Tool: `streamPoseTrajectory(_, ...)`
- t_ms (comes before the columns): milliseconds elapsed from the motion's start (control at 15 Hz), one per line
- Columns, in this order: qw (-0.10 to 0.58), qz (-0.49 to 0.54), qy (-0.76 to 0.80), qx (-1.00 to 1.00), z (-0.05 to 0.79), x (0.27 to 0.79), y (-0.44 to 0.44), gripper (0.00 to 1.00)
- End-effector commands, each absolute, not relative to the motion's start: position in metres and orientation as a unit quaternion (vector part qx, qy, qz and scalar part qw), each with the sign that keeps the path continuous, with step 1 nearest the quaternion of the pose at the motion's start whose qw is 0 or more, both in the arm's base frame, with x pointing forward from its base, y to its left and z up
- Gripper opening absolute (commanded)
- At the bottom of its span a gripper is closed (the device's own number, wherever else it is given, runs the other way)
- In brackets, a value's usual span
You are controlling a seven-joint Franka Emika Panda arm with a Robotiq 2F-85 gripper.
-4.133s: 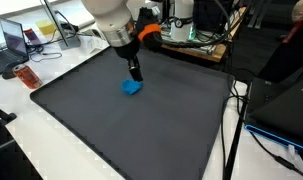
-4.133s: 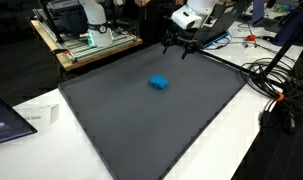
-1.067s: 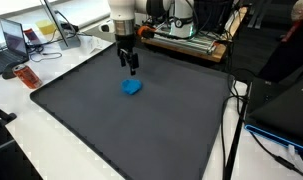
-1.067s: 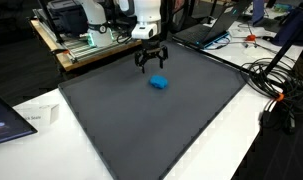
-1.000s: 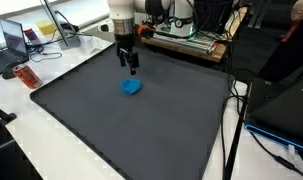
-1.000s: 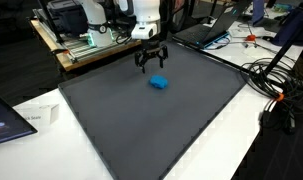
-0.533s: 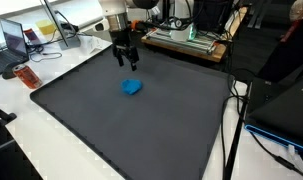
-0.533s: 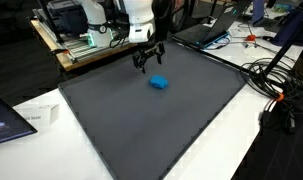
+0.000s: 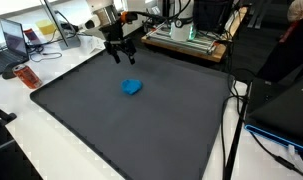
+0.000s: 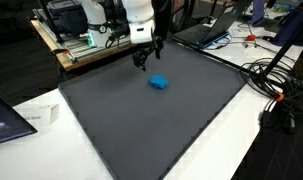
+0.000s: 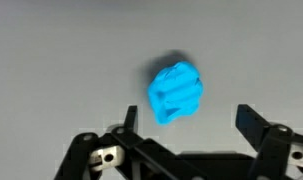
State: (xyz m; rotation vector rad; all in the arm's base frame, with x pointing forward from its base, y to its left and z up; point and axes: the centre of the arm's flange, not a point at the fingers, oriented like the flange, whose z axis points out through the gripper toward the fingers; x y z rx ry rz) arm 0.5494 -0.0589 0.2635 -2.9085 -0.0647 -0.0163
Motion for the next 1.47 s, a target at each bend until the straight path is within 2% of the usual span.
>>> streamPoseTrajectory(0,0.141,0.019,-0.059,-0.988,0.269,0.571,-0.076,1.00)
streamPoseTrajectory(1400,0.287,0.100,-0.172,-0.937,0.229,0.687,-0.142,1.00)
